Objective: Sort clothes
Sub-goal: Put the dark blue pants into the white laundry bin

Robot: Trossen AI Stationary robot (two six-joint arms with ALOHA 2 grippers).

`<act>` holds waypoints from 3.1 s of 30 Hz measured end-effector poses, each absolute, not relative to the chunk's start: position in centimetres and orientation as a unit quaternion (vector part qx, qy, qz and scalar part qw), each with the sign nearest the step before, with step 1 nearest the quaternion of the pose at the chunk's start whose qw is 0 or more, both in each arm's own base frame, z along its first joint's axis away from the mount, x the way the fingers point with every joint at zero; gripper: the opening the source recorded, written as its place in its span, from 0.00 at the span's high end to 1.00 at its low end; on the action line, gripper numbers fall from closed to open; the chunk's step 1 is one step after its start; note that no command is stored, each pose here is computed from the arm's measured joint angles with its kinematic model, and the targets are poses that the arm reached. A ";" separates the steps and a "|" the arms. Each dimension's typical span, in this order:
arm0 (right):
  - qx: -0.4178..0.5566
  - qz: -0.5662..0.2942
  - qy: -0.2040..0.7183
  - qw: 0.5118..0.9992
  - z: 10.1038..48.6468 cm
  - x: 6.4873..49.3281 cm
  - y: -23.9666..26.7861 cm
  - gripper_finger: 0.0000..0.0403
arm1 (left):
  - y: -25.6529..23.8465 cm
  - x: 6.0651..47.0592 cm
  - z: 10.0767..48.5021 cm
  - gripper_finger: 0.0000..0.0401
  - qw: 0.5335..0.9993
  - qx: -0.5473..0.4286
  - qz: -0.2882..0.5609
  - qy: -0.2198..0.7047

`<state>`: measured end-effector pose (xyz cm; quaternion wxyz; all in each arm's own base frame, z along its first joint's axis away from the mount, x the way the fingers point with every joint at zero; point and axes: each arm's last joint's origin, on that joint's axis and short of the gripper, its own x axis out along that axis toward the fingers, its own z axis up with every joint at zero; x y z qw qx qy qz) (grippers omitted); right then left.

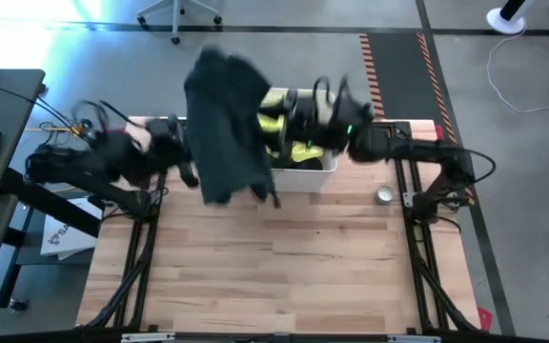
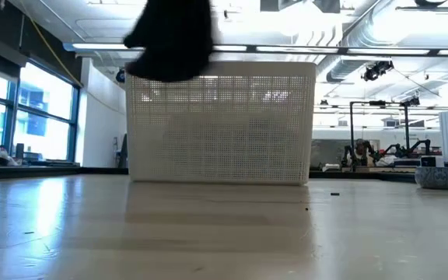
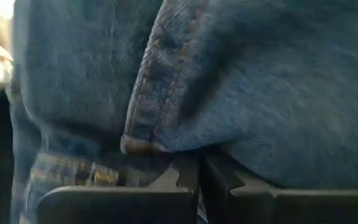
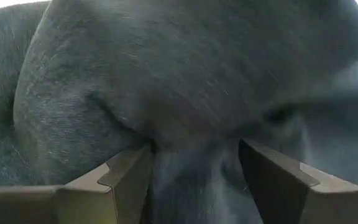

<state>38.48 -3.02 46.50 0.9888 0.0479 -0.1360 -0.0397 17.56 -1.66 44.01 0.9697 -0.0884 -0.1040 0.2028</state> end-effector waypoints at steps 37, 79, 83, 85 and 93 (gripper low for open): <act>0.043 -0.333 0.578 0.743 39.2 24.9 -18.1 0.41 | 14.6 26.4 37.1 1.00 0.867 -0.094 0.338 0.354; 0.227 -0.109 0.499 0.829 23.9 41.1 -20.7 0.41 | -7.3 21.2 33.2 1.00 0.870 -0.102 0.304 0.375; 0.182 -0.132 0.489 0.843 27.9 41.0 -19.6 0.41 | -6.8 21.5 33.2 1.00 0.867 -0.093 0.330 0.360; 0.134 -0.146 0.460 0.865 31.3 40.5 -18.6 0.41 | -5.9 21.6 33.3 1.00 0.862 -0.103 0.348 0.354; 0.040 -0.189 0.370 0.909 38.1 37.1 -15.4 0.41 | -0.5 23.1 33.7 1.00 0.839 -0.094 0.406 0.350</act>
